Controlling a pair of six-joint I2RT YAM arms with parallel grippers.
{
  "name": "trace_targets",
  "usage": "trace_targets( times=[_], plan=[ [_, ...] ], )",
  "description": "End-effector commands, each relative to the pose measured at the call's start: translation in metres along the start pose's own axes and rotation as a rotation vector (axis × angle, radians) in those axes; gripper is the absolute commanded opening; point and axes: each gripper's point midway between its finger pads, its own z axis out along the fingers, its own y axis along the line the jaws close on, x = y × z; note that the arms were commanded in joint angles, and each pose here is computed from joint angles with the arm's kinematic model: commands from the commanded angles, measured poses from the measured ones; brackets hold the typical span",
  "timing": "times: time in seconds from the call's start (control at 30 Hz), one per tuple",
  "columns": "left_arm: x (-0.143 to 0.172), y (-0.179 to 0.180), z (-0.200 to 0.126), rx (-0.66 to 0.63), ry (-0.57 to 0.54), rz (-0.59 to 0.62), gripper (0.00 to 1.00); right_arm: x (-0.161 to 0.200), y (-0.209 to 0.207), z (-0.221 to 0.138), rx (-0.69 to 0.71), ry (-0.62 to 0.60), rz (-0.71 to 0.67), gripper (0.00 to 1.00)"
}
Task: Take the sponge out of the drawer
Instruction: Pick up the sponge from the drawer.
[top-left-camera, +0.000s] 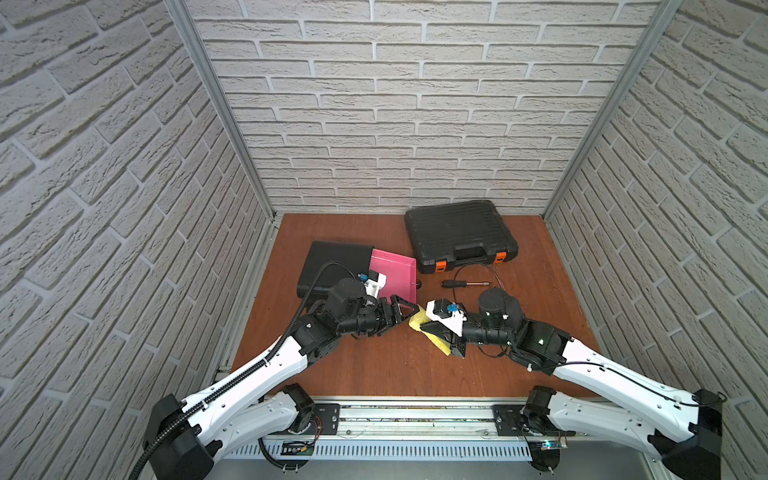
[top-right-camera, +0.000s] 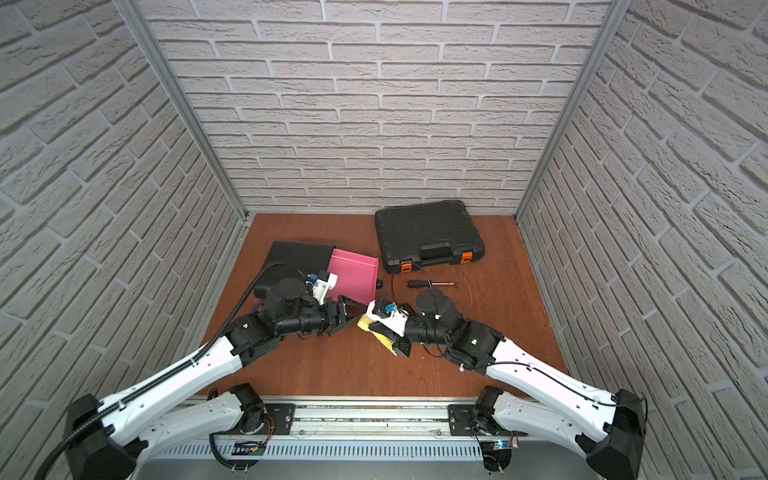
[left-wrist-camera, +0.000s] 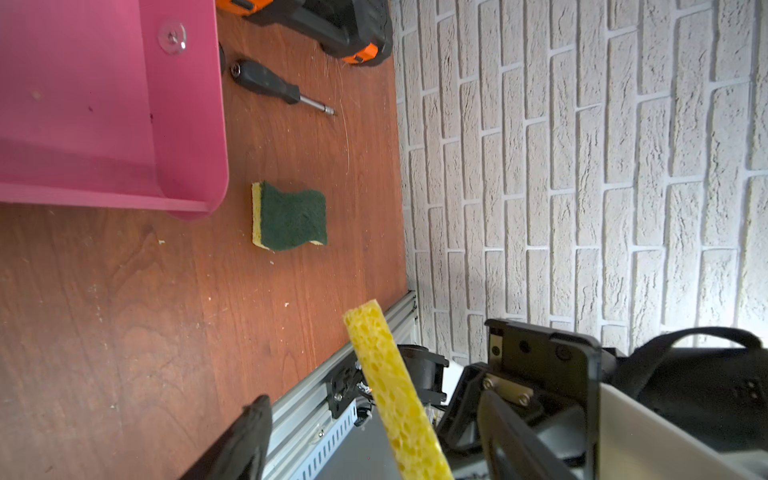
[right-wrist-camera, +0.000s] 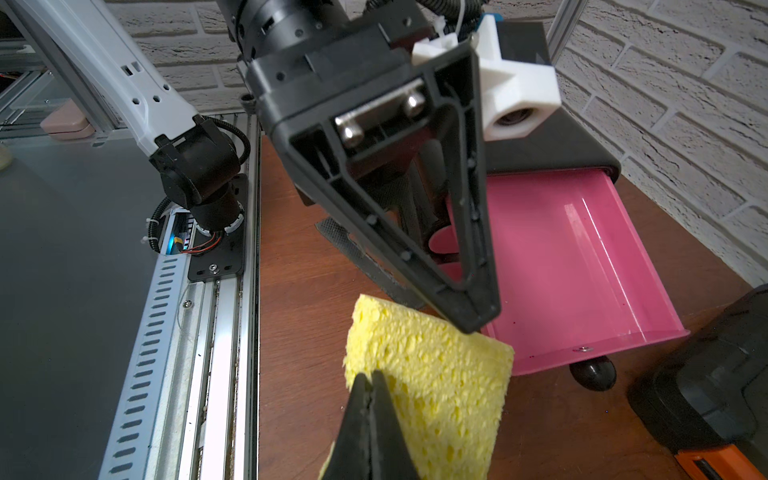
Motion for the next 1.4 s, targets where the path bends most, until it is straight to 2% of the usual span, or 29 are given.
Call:
trace_targets(
  times=[0.0,0.33,0.57,0.73,0.83,0.93,1.0,1.03,1.2,1.3,1.37],
  plan=[
    [-0.002,-0.029,-0.002,0.108,0.019,0.023,0.74,-0.007,0.002,0.001,-0.007,-0.022,-0.024,0.03],
    [0.002,-0.023,0.012,0.12,0.056,-0.008,0.48,-0.008,-0.004,0.007,0.02,-0.009,-0.017,0.03],
    [0.004,-0.017,0.017,0.1,0.068,-0.007,0.24,-0.018,-0.005,0.014,0.014,-0.042,-0.016,0.03],
    [0.002,-0.016,0.016,0.083,0.053,0.031,0.0,-0.018,-0.009,0.017,0.032,-0.028,-0.003,0.03],
    [-0.003,-0.006,0.013,0.02,0.008,0.1,0.0,-0.018,-0.018,0.017,0.08,-0.021,0.035,0.05],
    [-0.011,0.001,0.011,-0.004,-0.053,0.143,0.0,-0.024,-0.024,0.017,0.108,-0.025,0.074,0.22],
    [-0.017,0.001,0.009,-0.009,-0.099,0.186,0.0,-0.028,-0.031,0.015,0.145,-0.033,0.099,0.44],
    [-0.02,0.0,0.008,-0.004,-0.128,0.219,0.0,-0.03,-0.035,0.013,0.169,-0.043,0.113,0.52],
    [-0.038,0.01,0.002,-0.018,-0.299,0.302,0.0,-0.044,-0.056,0.0,0.292,-0.143,0.219,0.66],
    [-0.039,0.01,0.004,0.007,-0.357,0.329,0.0,-0.046,-0.067,-0.006,0.357,-0.172,0.277,0.73],
    [-0.032,0.005,0.007,-0.003,-0.373,0.405,0.0,-0.043,-0.079,-0.009,0.428,-0.166,0.327,0.76]
  ],
)
